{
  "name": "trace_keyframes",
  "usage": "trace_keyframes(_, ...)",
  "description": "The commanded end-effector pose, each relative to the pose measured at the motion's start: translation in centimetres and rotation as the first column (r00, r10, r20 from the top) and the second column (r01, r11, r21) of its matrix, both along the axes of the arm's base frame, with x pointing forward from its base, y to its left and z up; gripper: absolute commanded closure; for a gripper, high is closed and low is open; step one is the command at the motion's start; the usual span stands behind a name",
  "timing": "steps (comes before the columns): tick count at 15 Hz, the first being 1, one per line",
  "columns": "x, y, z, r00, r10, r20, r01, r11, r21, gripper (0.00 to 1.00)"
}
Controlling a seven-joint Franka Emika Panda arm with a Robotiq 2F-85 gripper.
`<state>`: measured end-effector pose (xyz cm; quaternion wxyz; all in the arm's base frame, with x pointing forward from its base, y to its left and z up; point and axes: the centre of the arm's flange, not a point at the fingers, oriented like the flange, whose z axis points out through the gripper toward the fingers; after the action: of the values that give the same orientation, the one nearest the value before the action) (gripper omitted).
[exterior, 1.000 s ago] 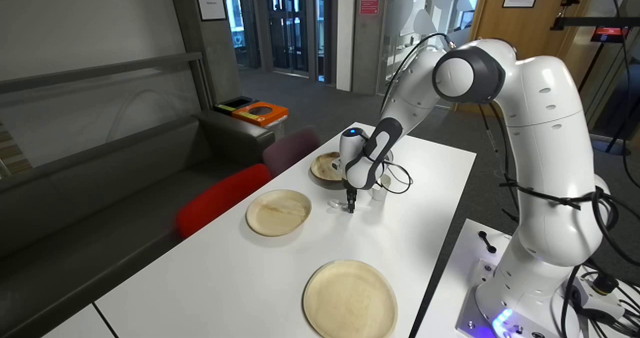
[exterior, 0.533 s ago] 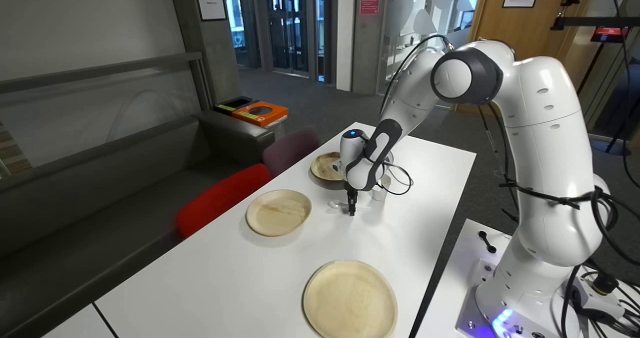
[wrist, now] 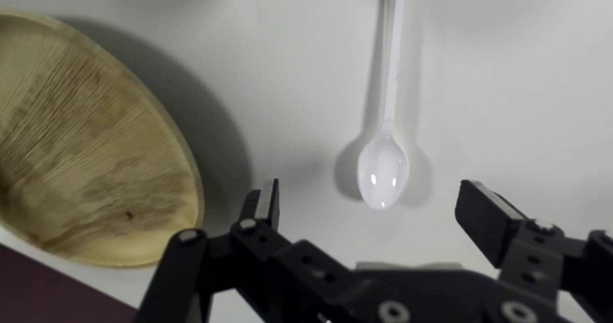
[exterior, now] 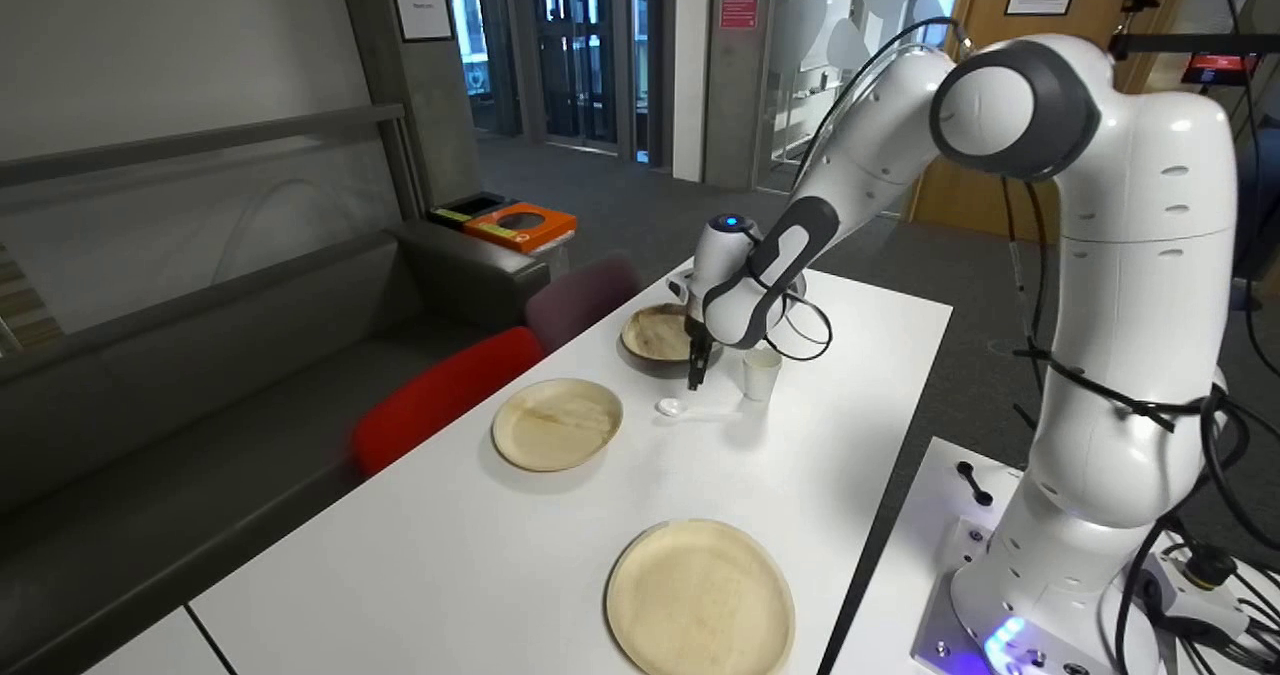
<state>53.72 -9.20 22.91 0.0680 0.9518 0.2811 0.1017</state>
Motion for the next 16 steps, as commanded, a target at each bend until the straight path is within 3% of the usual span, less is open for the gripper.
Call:
trace_keyframes(1, -3.2, -0.7, 8.7, 0.999, -0.008, 0.051, 0.005, 0.998, 0.063, 0.00)
trace_keyframes(5, -4.9, -0.9, 15.4, 0.997, -0.074, 0.030, 0.069, 0.987, 0.146, 0.00)
trace_keyframes(7, -5.7, -1.0, 17.7, 0.995, -0.103, 0.005, 0.101, 0.984, 0.147, 0.00)
trace_keyframes(9, -5.9, -1.3, 18.8, 0.985, -0.159, -0.070, 0.167, 0.976, 0.138, 0.00)
trace_keyframes(12, -6.1, -1.5, 18.6, 0.927, -0.351, -0.131, 0.366, 0.923, 0.116, 0.00)
trace_keyframes(16, -5.6, -1.4, 17.3, 0.815, -0.553, -0.173, 0.574, 0.811, 0.111, 0.00)
